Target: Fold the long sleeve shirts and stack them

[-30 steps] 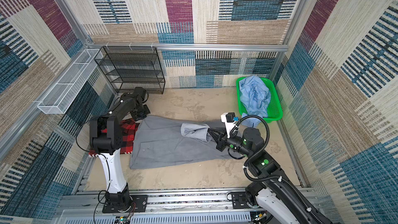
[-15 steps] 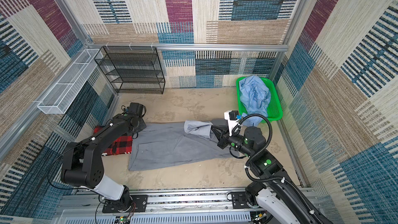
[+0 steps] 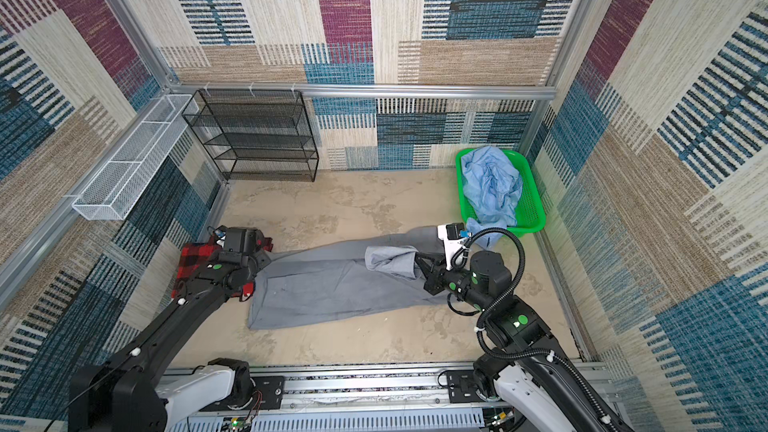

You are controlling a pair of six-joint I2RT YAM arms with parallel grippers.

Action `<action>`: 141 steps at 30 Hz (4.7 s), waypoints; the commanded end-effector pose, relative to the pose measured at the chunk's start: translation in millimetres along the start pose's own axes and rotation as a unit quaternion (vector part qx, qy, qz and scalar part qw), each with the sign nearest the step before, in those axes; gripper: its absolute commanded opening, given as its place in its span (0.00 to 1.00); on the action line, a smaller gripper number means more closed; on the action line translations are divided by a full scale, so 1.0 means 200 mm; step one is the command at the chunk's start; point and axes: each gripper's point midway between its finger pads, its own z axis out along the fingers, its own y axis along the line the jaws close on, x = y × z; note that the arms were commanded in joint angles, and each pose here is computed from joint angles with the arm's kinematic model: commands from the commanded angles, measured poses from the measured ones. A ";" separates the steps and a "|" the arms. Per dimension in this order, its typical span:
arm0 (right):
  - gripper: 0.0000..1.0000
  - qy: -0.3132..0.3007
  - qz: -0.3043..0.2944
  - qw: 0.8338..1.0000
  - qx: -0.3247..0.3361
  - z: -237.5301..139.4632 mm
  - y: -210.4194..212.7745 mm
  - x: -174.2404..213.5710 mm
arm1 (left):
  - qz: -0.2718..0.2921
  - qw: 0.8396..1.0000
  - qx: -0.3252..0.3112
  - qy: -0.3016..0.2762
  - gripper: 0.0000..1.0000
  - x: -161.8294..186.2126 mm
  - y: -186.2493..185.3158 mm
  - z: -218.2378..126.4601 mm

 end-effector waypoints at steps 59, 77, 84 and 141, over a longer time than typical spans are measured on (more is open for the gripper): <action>0.70 0.105 0.099 0.979 0.143 -0.32 0.02 -0.13 | 0.052 0.971 0.032 0.230 0.70 0.19 -0.24 0.16; 0.42 0.167 0.190 0.956 0.150 0.73 -0.66 0.24 | 0.095 0.945 0.021 0.311 0.67 0.50 -0.38 0.39; 0.50 0.196 0.239 0.924 0.226 0.65 -0.94 0.52 | 0.106 0.938 -0.002 0.330 0.67 0.63 -0.27 0.44; 0.69 0.312 0.155 0.880 0.323 -0.17 -0.22 0.94 | 0.232 0.934 0.120 0.245 0.93 0.22 -0.33 -0.19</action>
